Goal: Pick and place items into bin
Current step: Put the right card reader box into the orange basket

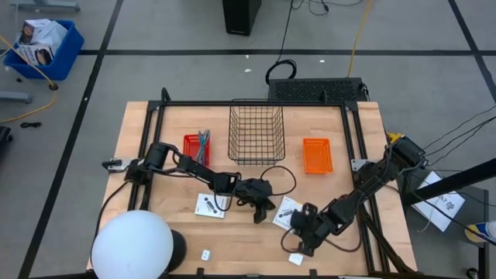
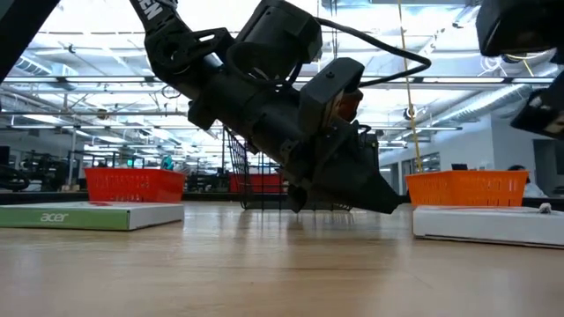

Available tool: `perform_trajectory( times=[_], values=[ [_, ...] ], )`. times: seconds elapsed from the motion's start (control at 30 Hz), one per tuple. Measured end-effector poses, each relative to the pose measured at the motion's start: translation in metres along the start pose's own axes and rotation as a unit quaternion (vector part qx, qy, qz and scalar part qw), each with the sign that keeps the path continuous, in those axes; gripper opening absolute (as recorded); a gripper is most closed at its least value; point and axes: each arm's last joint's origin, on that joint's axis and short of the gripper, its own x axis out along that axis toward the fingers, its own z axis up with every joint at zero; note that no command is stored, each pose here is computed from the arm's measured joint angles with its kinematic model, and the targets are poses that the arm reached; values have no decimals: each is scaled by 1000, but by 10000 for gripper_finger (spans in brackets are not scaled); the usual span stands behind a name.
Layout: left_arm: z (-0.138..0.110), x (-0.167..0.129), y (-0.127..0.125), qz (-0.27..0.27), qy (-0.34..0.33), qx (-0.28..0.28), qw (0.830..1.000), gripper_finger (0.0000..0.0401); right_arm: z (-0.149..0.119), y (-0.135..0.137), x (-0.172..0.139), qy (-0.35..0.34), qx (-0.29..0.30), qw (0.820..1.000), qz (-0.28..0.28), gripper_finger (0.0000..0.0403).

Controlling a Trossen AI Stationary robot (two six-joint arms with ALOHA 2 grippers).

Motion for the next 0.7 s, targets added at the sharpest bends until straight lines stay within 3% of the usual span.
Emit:
perform_trajectory(
  times=[0.2, 0.37, 0.53, 0.7],
  values=[
    [0, 0, 0, 0, 1, 0, 1000, 4, -2, 1, 0, 31, -83, 996, 23, 8],
    [0, 0, 0, 0, 1, -15, 1000, 26, -2, 1, 0, 27, -186, 982, 25, 48],
    [2, -1, 2, -18, 7, -25, 999, 45, -1, 0, 0, 7, -312, 950, 5, 116],
    [9, -6, 3, -41, 9, -44, 998, 53, 1, -2, 0, -12, -398, 917, -28, 171]
  ],
)
